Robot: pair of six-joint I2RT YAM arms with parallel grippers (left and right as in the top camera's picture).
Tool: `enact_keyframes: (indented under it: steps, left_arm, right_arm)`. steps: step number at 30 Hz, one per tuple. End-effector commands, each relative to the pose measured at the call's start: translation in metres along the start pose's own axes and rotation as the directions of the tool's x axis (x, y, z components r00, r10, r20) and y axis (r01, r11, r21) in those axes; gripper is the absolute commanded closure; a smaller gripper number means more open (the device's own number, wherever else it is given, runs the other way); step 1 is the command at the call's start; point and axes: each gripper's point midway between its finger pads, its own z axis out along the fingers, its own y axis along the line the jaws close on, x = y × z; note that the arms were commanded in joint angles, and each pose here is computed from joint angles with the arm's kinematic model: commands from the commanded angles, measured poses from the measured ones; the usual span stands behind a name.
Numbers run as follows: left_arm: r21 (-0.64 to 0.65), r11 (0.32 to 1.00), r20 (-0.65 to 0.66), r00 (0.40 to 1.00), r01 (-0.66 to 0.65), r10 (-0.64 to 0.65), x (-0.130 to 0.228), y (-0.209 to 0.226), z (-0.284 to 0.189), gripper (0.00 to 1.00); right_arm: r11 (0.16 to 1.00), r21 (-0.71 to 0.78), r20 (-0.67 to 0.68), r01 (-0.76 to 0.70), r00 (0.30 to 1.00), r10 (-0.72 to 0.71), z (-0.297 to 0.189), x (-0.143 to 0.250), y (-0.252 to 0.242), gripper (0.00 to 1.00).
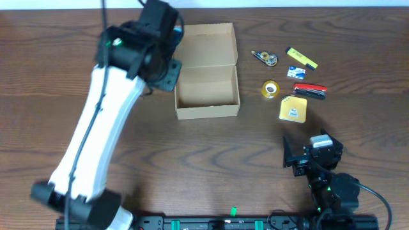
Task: Pack container
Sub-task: 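Lift the left gripper away and park it above the box, then reach the right gripper to the yellow spiral notepad and grasp it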
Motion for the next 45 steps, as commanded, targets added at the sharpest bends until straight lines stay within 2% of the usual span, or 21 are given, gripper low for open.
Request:
enact_keyframes:
  steps: [1, 5, 10, 13, 15, 16, 17, 45]
  left_arm:
    - [-0.003, 0.996, 0.050, 0.995, -0.092, 0.092, 0.008, 0.003, -0.030, 0.53]
    - [0.061, 0.984, 0.032, 0.986, -0.166, 0.164, 0.033, -0.006, -0.049, 0.55]
    - [0.077, 0.982, -0.004, 0.985, -0.171, 0.172, 0.054, -0.007, -0.061, 0.59]
    - [0.083, 0.982, 0.005, 0.985, -0.171, 0.171, 0.057, -0.008, -0.065, 0.57]
    - [0.098, 0.981, 0.013, 0.985, -0.170, 0.170, 0.056, -0.010, -0.067, 0.43]
    - [0.100, 0.980, 0.015, 0.986, -0.169, 0.169, 0.056, -0.011, -0.067, 0.20]
    - [0.100, 0.980, 0.016, 0.986, -0.169, 0.169, 0.056, -0.011, -0.067, 0.05]
    - [0.099, 0.981, 0.019, 0.985, -0.170, 0.169, 0.055, -0.011, -0.066, 0.05]
  right_arm:
    - [1.000, 0.004, 0.000, 0.009, 1.000, -0.009, 0.000, 0.001, -0.001, 0.01]
    - [1.000, 0.004, 0.000, 0.009, 1.000, -0.009, 0.000, 0.001, -0.001, 0.01]
    - [1.000, 0.004, 0.001, 0.009, 1.000, -0.009, 0.000, 0.001, -0.001, 0.01]
    - [1.000, 0.004, 0.001, 0.009, 1.000, -0.009, 0.000, 0.001, -0.001, 0.01]
    - [1.000, 0.004, 0.001, 0.009, 1.000, -0.009, 0.000, 0.001, -0.001, 0.01]
    - [1.000, 0.004, 0.001, 0.009, 1.000, -0.009, 0.000, 0.001, -0.001, 0.01]
    - [1.000, 0.004, 0.000, 0.009, 1.000, -0.009, 0.000, 0.001, -0.001, 0.01]
    - [1.000, -0.021, 0.008, 0.008, 1.000, -0.008, 0.000, -0.001, 0.003, 0.01]
